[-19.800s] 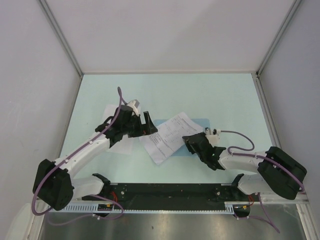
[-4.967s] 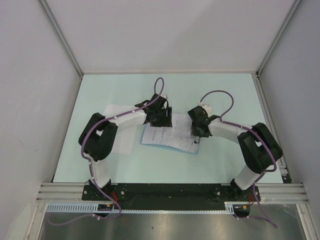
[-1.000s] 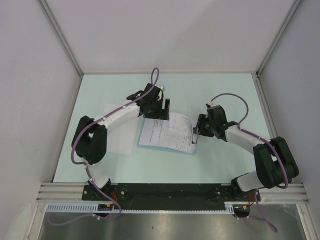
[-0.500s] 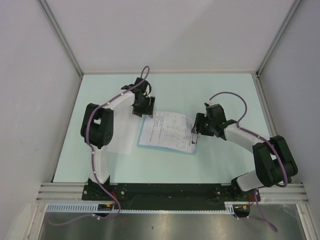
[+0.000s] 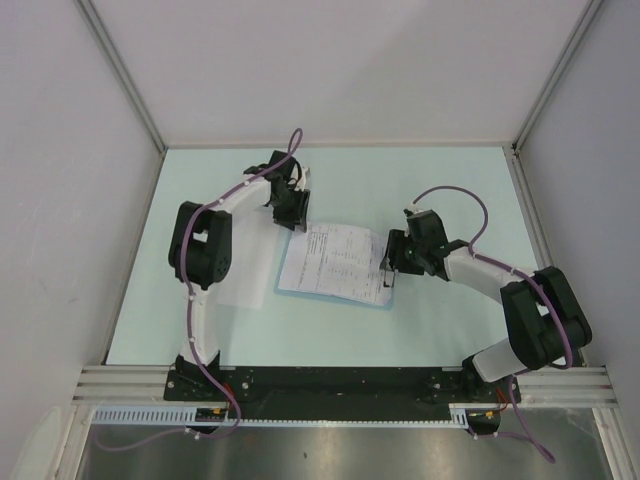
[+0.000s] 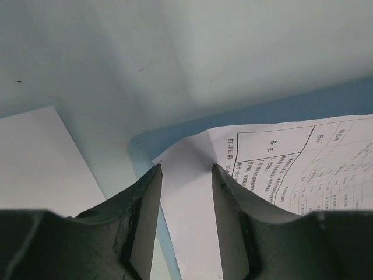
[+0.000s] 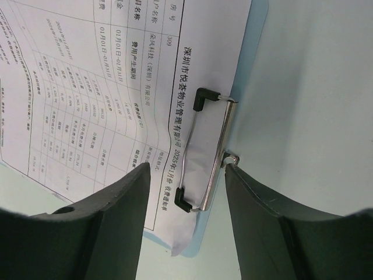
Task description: Put the files into the folder
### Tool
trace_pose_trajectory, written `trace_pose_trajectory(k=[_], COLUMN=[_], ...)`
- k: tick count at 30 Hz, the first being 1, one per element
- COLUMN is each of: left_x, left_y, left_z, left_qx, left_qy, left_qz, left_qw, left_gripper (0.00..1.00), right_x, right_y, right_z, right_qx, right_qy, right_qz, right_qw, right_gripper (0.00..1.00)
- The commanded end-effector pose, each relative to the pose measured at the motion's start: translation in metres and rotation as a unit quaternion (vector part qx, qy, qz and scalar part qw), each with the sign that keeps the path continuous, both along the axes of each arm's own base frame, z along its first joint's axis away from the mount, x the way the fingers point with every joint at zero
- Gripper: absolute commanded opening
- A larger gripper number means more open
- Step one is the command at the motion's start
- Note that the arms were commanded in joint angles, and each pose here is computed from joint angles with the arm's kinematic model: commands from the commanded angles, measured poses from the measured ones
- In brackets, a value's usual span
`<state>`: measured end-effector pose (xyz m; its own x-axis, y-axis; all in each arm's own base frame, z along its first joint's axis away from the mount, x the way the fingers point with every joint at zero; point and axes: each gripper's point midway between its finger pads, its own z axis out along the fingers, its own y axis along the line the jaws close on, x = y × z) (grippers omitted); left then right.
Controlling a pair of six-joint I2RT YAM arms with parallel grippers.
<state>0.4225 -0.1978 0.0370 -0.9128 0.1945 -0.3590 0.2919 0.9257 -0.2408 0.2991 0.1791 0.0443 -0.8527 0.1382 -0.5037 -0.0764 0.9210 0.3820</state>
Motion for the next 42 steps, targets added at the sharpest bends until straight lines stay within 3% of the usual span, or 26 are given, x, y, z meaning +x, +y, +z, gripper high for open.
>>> trace_pose_trajectory(k=[1,5,10,13,28,31,34,36,38,42], left_x=[0.019,0.022,0.030,0.035,0.022,0.017,0.012,0.011,0.011,0.007], left_y=[-0.007,-0.002,0.009,0.011,-0.003,-0.002,0.001,0.004,0.007,0.015], left_z=[0.014,0.020,0.025,0.015,0.021,0.023,0.022,0.021,0.023,0.020], left_qx=[-0.023,-0.011,0.024,0.027,-0.037,-0.038,-0.032,-0.022,-0.015,0.006], left_qy=[-0.033,-0.038,-0.049,-0.037,-0.023,-0.017,-0.004,-0.001,-0.001,0.004], left_qz=[-0.005,0.000,0.005,0.000,-0.013,-0.003,0.008,0.019,0.026,0.034], left_qw=[0.999,0.999,0.999,0.999,0.999,0.999,0.999,1.000,1.000,0.999], left_gripper=[0.44,0.47,0.60,0.63,0.32,0.24,0.10,0.08,0.06,0.01], right_x=[0.010,0.008,0.009,0.007,0.010,0.012,0.015,0.016,0.018,0.023], right_y=[0.005,0.006,0.004,0.005,0.001,-0.008,-0.012,-0.012,-0.013,-0.006], right_z=[0.010,0.010,0.011,0.008,0.002,0.000,-0.001,0.000,0.001,0.009], right_qx=[0.004,0.001,-0.002,-0.003,-0.011,-0.025,-0.039,-0.052,-0.058,-0.050], right_qy=[-0.015,-0.016,-0.018,-0.011,-0.006,-0.005,-0.003,-0.003,-0.008,-0.023], right_qz=[-0.001,0.000,0.000,-0.001,-0.016,-0.049,-0.067,-0.070,-0.075,-0.075], right_qw=[1.000,1.000,1.000,1.000,1.000,0.998,0.997,0.996,0.995,0.996], right_gripper=[0.59,0.59,0.59,0.59,0.59,0.63,0.69,0.70,0.69,0.48])
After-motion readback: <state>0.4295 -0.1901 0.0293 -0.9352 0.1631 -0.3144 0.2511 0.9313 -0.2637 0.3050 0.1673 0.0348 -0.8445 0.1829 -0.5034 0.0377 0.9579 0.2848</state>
